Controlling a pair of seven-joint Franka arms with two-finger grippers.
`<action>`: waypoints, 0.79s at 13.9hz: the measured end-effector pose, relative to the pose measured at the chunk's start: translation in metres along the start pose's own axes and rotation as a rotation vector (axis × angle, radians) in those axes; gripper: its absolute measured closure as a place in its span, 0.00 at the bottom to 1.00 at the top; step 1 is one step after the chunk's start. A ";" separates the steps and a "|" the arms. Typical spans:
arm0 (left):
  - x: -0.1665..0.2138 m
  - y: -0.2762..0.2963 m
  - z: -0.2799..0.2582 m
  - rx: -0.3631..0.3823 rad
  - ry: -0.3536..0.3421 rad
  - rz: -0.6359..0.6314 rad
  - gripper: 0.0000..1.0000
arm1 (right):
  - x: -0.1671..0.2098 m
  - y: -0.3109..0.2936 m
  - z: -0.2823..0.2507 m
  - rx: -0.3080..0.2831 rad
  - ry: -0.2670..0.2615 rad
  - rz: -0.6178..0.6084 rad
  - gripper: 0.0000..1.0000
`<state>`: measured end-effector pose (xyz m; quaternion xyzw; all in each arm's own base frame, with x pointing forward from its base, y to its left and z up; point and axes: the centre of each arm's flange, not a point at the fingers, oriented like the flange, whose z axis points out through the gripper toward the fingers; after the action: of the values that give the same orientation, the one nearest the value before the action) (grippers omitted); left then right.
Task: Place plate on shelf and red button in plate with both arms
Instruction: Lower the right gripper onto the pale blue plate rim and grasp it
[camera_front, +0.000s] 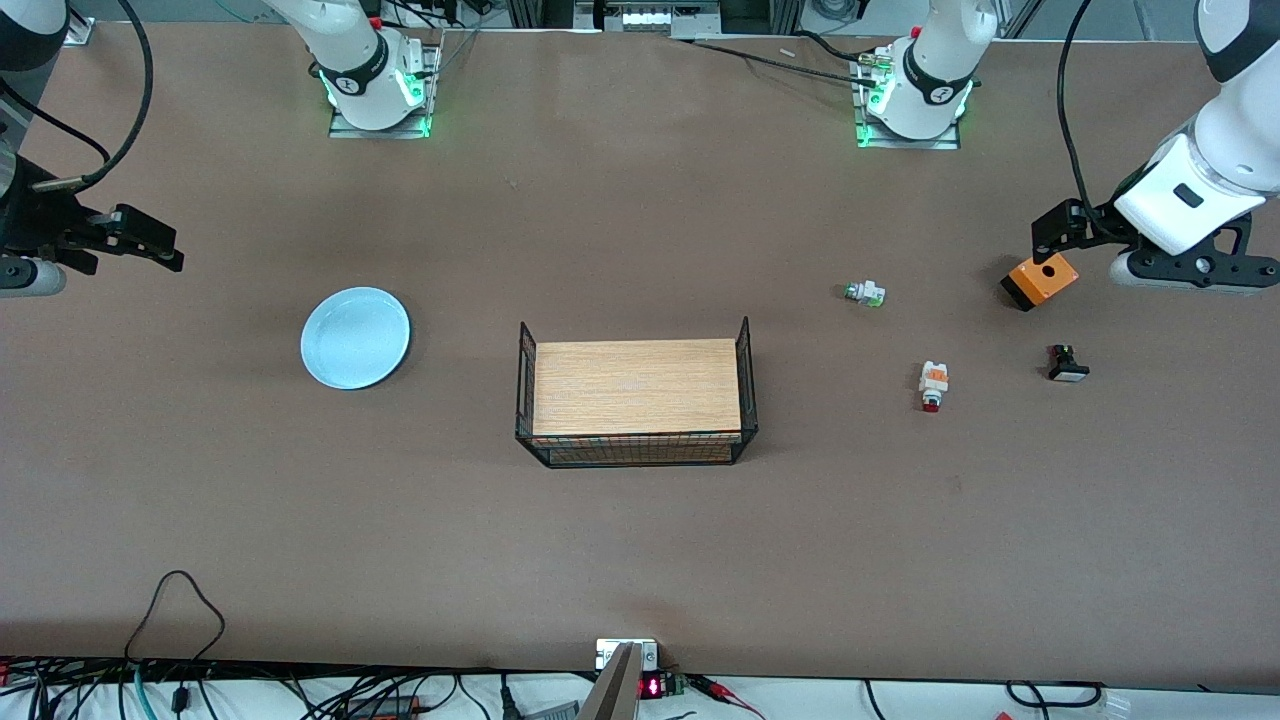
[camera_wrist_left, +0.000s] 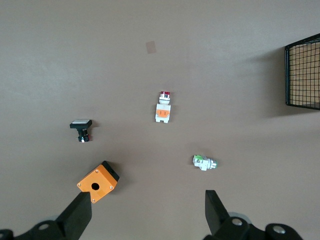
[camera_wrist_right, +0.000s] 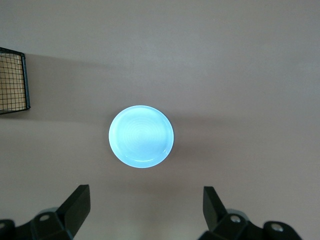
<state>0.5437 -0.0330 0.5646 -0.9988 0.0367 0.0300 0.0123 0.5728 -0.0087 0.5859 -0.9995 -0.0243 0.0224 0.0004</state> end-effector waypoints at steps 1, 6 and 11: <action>0.000 0.000 0.000 0.000 0.000 0.000 0.00 | 0.000 0.000 0.000 0.000 -0.003 0.004 0.00; 0.000 -0.001 0.000 0.000 0.000 -0.002 0.00 | -0.002 0.000 0.002 0.001 -0.017 0.029 0.00; 0.000 -0.001 0.000 0.000 -0.001 -0.002 0.00 | 0.007 0.000 0.027 0.002 -0.076 0.031 0.00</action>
<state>0.5437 -0.0319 0.5646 -0.9988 0.0357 0.0303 0.0122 0.5782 -0.0088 0.5584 -0.9982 -0.0087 0.0601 -0.0001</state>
